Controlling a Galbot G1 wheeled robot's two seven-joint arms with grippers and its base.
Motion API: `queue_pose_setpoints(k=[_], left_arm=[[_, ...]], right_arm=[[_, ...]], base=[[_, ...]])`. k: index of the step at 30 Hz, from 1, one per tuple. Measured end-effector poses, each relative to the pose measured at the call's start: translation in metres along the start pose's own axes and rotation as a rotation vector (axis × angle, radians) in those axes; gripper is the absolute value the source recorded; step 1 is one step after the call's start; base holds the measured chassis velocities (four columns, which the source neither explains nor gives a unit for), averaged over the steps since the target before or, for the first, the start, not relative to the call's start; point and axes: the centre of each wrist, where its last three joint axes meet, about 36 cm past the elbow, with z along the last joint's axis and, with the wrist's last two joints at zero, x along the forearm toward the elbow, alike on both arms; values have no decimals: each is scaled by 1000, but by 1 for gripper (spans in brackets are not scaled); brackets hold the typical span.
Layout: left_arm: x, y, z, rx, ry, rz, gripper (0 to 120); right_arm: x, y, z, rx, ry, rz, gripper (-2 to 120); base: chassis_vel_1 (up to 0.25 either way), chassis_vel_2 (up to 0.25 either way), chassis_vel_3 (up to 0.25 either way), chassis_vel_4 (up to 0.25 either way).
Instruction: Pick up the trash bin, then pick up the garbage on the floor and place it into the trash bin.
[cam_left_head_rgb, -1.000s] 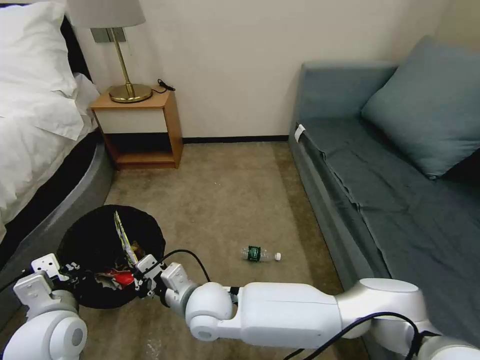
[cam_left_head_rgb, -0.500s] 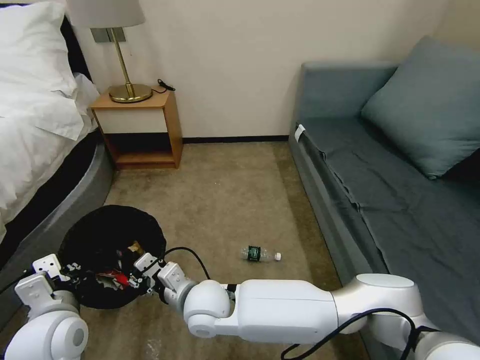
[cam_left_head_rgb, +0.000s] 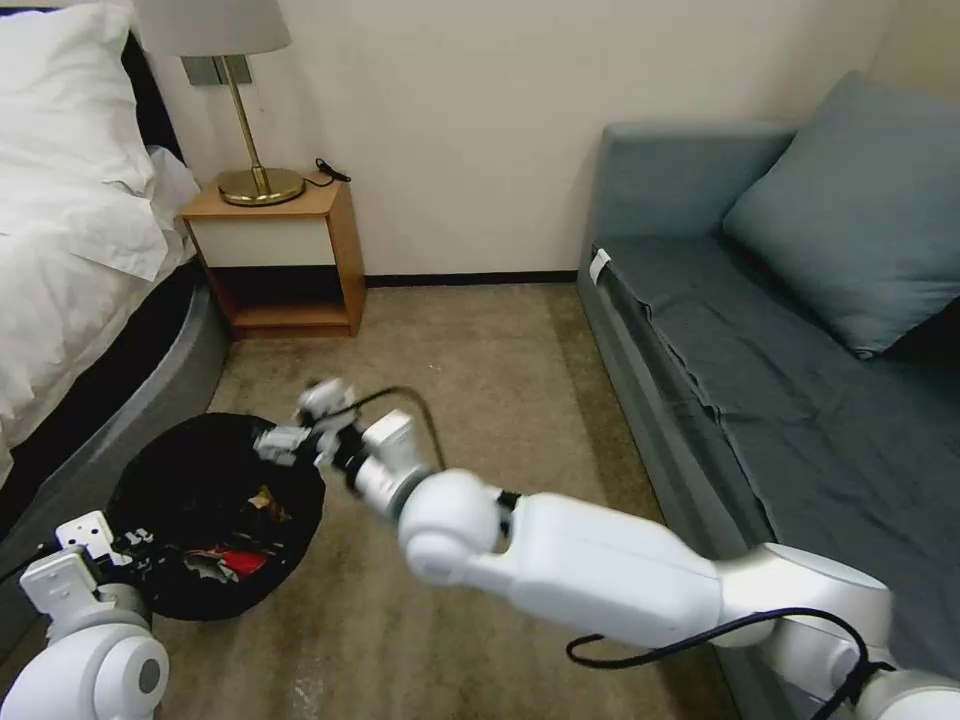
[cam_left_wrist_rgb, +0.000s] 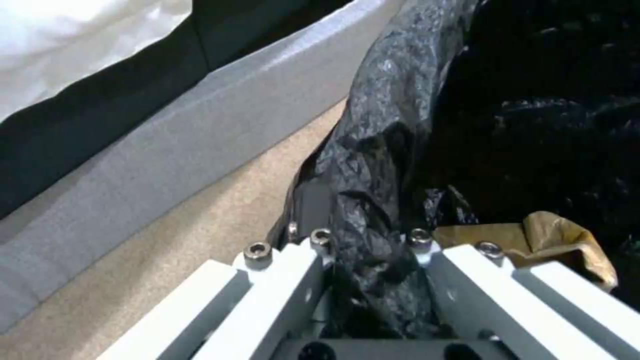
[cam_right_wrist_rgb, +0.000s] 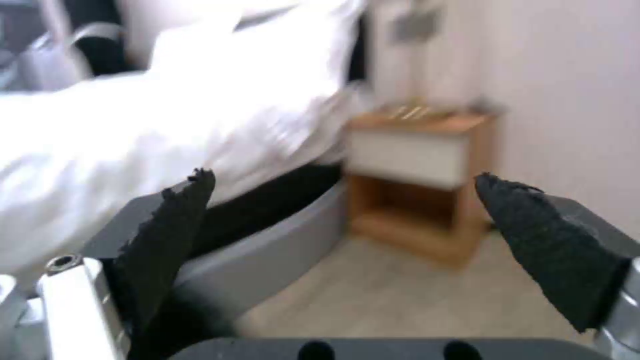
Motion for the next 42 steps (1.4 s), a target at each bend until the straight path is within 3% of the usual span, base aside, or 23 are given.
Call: queue_pose_setpoints(k=[4, 7, 16, 19, 34, 42], left_arm=[[-4, 2, 1, 0, 2, -2, 3], [-5, 2, 2, 2, 2, 0, 3], [-6, 0, 4, 4, 7, 9, 3], [-6, -1, 4, 5, 5, 11, 3], [-9, 0, 4, 2, 5, 10, 3], [-10, 1, 5, 2, 6, 7, 3]], right_arm=[[45, -61, -12, 106, -126, 171, 100], [74, -78, -25, 147, -174, 246, 100], [149, -76, -10, 182, -147, 388, 100], [168, -73, -3, 229, -120, 428, 100], [171, -64, 21, 257, -84, 423, 100], [168, -66, 23, 258, -80, 417, 100]], base=[[0, 0, 0, 0], [0, 0, 0, 0], [0, 0, 0, 0], [0, 0, 0, 0], [-11, 10, 9, -11], [-155, 145, 148, -152]])
